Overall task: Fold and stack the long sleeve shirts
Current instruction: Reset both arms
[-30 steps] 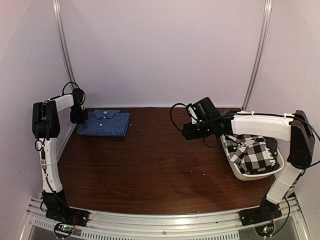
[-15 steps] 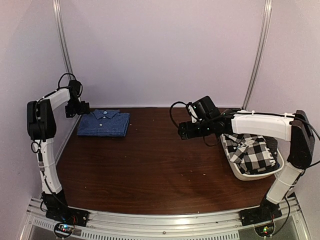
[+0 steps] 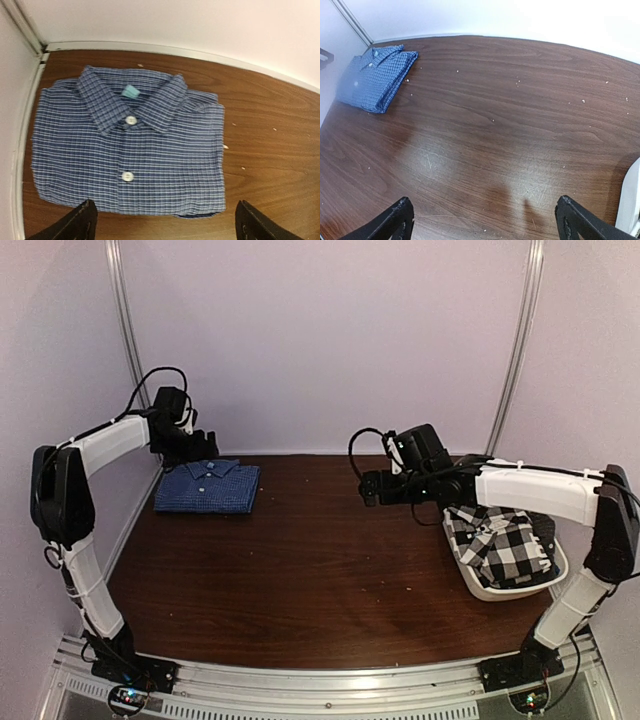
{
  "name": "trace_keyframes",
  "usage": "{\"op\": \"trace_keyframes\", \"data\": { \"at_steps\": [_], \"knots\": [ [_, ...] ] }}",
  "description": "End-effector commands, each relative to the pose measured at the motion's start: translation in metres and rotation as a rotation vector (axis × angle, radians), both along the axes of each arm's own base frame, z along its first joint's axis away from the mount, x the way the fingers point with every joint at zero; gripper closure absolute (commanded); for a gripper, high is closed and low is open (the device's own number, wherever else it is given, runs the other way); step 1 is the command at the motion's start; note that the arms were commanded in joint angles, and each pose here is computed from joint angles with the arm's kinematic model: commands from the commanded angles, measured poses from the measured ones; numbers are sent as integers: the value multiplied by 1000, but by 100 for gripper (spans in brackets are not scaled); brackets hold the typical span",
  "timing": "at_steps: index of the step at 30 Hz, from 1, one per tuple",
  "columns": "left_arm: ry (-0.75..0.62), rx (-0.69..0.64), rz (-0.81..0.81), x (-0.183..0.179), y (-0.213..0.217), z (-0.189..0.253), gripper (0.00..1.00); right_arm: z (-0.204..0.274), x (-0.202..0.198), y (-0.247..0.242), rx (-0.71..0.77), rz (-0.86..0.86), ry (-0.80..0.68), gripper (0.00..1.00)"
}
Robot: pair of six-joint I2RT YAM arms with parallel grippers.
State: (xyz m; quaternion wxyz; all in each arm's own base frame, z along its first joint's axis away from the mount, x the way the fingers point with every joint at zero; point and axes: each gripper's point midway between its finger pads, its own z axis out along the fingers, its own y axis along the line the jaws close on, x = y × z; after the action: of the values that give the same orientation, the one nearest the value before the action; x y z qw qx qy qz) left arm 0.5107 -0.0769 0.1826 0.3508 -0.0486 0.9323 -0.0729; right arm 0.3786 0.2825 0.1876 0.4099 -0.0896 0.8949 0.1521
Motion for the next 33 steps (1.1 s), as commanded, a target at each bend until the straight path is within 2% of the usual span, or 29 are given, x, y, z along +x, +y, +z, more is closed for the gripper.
{"op": "trace_keyframes", "data": {
  "at_steps": [1,9,16,22,33],
  "knots": [
    [-124,-103,-137,-12,-64,38,2,30,5,-12,55,-62,-86,0],
    [-221,-181,-334,-64,-166,61,2,58,-2,-30,118,-111,-164,0],
    [-284,-214,-457,-109,-221,71,2,74,-17,-45,180,-127,-217,0],
    [-288,-262,-503,-130,-236,63,2,80,-26,-52,217,-128,-250,0],
    [-305,-266,-505,-135,-234,60,2,79,-27,-59,173,-139,-259,0]
  ]
}}
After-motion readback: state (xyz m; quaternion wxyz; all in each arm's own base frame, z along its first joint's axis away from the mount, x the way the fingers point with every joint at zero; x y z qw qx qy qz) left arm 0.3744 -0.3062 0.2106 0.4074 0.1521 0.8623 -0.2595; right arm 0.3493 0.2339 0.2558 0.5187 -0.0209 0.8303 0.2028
